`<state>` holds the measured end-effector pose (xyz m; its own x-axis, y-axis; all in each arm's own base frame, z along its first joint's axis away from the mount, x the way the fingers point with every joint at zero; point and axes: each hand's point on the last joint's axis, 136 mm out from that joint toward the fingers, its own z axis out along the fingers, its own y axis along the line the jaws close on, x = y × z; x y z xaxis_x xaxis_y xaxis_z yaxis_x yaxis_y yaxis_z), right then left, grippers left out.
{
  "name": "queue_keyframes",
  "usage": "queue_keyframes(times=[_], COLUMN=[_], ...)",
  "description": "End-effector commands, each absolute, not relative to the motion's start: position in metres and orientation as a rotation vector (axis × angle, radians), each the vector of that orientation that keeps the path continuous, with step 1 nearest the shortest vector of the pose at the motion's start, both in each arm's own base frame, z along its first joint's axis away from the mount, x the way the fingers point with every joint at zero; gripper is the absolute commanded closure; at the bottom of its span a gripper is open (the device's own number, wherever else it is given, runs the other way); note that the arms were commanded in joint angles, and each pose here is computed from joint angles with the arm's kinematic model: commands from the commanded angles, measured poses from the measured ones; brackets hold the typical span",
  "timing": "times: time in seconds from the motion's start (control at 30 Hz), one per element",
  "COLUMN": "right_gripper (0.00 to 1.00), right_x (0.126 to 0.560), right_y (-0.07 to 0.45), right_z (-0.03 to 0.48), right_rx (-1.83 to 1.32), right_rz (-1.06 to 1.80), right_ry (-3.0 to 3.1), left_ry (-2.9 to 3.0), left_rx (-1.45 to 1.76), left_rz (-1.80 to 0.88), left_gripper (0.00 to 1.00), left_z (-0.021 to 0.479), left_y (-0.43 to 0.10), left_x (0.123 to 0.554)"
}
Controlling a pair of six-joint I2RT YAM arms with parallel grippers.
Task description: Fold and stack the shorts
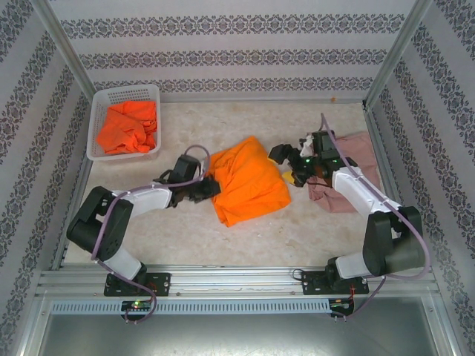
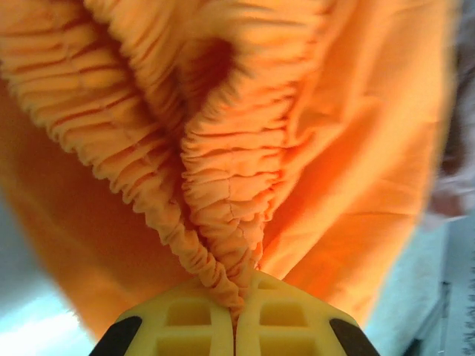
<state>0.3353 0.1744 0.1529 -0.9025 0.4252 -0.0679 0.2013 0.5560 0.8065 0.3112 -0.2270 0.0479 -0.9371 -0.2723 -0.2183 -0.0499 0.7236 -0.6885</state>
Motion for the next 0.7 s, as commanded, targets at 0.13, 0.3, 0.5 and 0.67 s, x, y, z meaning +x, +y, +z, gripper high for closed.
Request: queue_keyframes(times=[0.13, 0.3, 0.5, 0.67], right_gripper=[0.02, 0.02, 0.02, 0.02], right_x=[0.321, 0.322, 0.324, 0.328], right_y=[0.209, 0.231, 0.256, 0.260], right_z=[0.139, 0.146, 0.146, 0.133], right_rx=[0.419, 0.361, 0.315, 0.341], right_rz=[1.322, 1.359, 1.391, 1.379], right_ry=[2.626, 2.641, 2.652, 2.654], left_ry=[2.559, 2.448, 2.344, 2.371], left_rx=[-0.273, -0.242, -0.173, -0.130], left_rz=[-0.994, -0.996, -0.997, -0.994], left_gripper=[0.89, 0.51, 0.33, 0.37], left_z=[0.036, 0.080, 0.153, 0.160], left_y=[-0.213, -0.207, -0.207, -0.214], left_x=[0.312, 0.325, 0.341, 0.352])
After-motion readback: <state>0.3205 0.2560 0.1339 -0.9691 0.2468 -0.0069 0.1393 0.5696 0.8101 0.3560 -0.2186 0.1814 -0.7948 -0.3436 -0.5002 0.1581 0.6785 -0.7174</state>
